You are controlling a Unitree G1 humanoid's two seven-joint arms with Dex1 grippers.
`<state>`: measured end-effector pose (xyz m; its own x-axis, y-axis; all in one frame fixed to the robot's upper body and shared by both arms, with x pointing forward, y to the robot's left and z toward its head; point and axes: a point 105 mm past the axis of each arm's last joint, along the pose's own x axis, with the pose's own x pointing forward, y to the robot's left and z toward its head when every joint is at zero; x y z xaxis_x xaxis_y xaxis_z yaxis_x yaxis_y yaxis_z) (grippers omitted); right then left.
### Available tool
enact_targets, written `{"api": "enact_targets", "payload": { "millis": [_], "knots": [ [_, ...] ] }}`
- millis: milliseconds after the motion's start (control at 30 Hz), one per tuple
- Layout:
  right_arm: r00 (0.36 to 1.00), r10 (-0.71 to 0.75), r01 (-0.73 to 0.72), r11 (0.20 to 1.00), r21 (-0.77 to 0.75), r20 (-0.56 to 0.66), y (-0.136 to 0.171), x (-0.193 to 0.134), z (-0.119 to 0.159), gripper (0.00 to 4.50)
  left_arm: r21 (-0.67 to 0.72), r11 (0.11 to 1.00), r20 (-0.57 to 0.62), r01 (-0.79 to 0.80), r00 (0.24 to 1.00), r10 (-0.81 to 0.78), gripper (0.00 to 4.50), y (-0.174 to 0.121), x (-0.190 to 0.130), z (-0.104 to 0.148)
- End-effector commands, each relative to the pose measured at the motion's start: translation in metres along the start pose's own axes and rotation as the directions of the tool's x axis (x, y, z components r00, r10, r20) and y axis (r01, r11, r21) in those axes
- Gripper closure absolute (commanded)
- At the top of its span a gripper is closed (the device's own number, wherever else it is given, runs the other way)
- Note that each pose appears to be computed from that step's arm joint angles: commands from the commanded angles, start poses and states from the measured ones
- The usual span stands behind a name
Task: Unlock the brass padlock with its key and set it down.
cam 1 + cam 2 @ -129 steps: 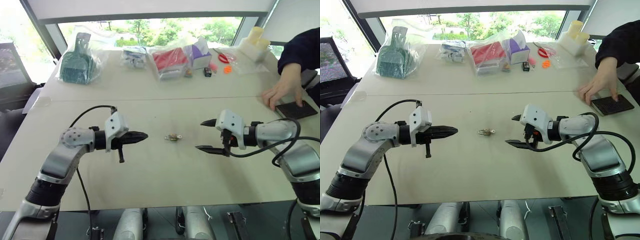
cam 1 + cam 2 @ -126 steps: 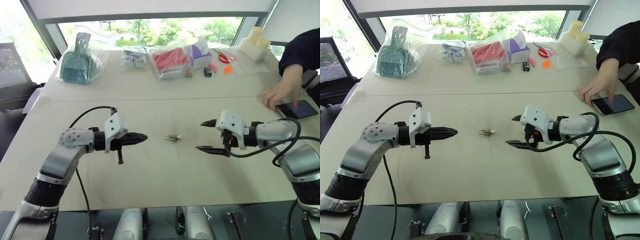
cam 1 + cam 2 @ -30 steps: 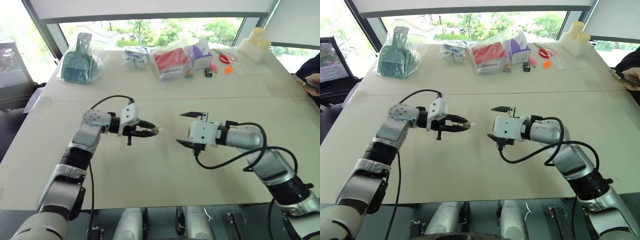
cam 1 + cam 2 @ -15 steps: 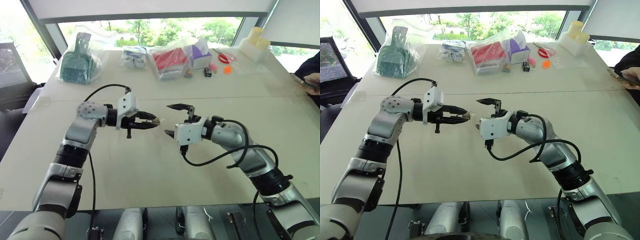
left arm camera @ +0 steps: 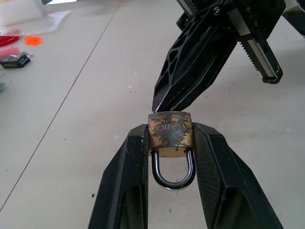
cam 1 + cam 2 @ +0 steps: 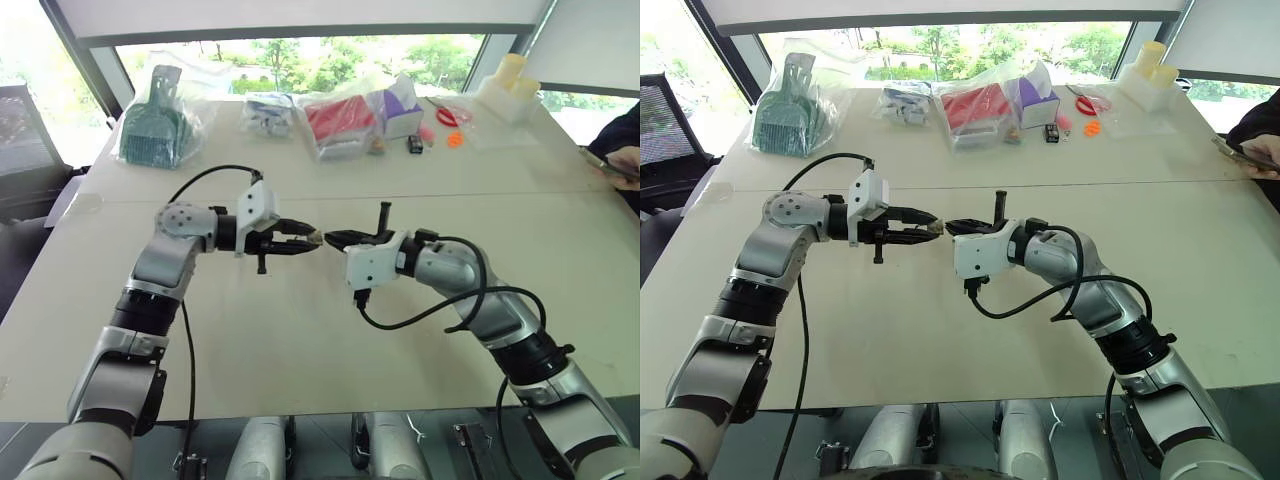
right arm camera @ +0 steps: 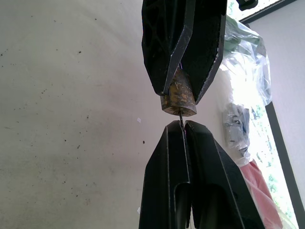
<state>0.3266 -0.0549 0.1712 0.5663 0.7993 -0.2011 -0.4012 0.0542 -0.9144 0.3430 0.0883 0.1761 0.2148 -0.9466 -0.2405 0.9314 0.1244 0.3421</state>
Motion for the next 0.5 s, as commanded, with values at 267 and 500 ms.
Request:
{"api": "enact_targets", "payload": {
  "millis": [267,500],
  "knots": [
    [0.982,0.150,-0.179,0.932,0.314,0.116,-0.010,-0.007,0.017,4.44,0.467,0.884,-0.036,0.026,0.999,-0.011,3.76,-0.003,0.004,0.028],
    [0.995,0.051,-0.054,0.998,0.044,0.083,-0.031,-0.007,0.015,4.44,0.302,0.953,0.048,-0.010,0.999,-0.004,3.76,0.003,0.002,0.036]
  ]
}}
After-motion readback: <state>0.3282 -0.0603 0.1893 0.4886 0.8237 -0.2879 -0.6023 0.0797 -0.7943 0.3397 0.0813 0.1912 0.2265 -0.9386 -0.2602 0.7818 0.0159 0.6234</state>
